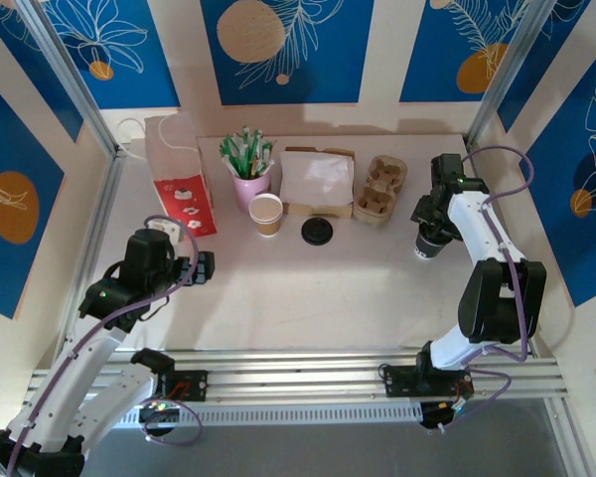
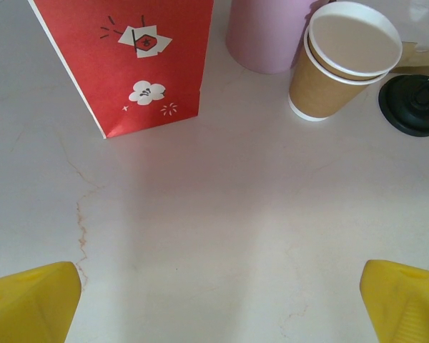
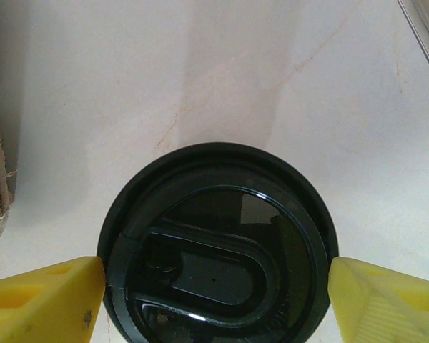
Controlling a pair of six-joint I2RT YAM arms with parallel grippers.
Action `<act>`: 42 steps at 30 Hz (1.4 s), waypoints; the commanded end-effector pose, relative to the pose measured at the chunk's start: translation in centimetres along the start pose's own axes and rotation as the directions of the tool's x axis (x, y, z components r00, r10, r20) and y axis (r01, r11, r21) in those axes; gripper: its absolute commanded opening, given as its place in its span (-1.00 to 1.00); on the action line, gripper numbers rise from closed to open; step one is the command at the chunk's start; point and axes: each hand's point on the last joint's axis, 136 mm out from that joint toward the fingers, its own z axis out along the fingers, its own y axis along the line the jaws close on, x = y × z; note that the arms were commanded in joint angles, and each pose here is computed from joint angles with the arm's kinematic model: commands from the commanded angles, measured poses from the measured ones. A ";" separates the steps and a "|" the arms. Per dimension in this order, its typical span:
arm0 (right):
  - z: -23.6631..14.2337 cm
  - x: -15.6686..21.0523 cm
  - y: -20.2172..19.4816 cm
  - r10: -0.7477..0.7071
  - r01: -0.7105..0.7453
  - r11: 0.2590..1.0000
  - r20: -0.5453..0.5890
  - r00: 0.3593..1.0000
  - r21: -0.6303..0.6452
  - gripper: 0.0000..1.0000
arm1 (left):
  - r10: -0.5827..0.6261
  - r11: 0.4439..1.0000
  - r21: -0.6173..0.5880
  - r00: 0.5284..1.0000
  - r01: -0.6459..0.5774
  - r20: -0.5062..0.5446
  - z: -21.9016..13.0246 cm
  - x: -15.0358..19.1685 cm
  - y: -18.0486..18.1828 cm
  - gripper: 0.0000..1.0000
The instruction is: Pack the takeout coffee
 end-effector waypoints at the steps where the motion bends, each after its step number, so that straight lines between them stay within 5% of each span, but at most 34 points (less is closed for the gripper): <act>1: -1.0 -1.0 0.4 0.023 -0.023 1.000 0.026 0.999 -0.020 0.67 | 0.003 1.000 0.000 1.000 -0.003 0.002 0.2 0.1 0.1 1.00; 8: -6.5 -2.5 0.7 0.043 -0.032 0.997 0.164 0.985 -0.071 0.70 | 0.003 1.000 -0.002 1.000 -0.003 0.003 0.2 0.0 0.2 1.00; 15: -12.3 -1.4 4.8 -0.075 0.121 0.985 0.333 0.940 -0.119 0.61 | 0.002 1.000 -0.011 1.000 -0.002 0.016 -0.1 -0.1 0.4 1.00; 22: -10.0 1.7 12.1 -0.092 0.124 0.920 0.104 0.990 -0.373 0.45 | 0.007 1.000 -0.029 1.000 -0.006 0.012 0.0 0.0 0.7 1.00; 32: -3.4 2.0 13.9 0.029 -0.067 0.918 -0.101 0.994 -0.392 0.30 | 0.011 0.999 -0.041 1.000 -0.011 0.003 0.2 0.1 0.8 1.00; 42: 0.1 2.0 14.0 0.043 -0.088 0.939 -0.139 0.989 -0.334 0.25 | 0.014 0.999 -0.043 1.000 -0.015 -0.007 0.5 0.2 0.8 1.00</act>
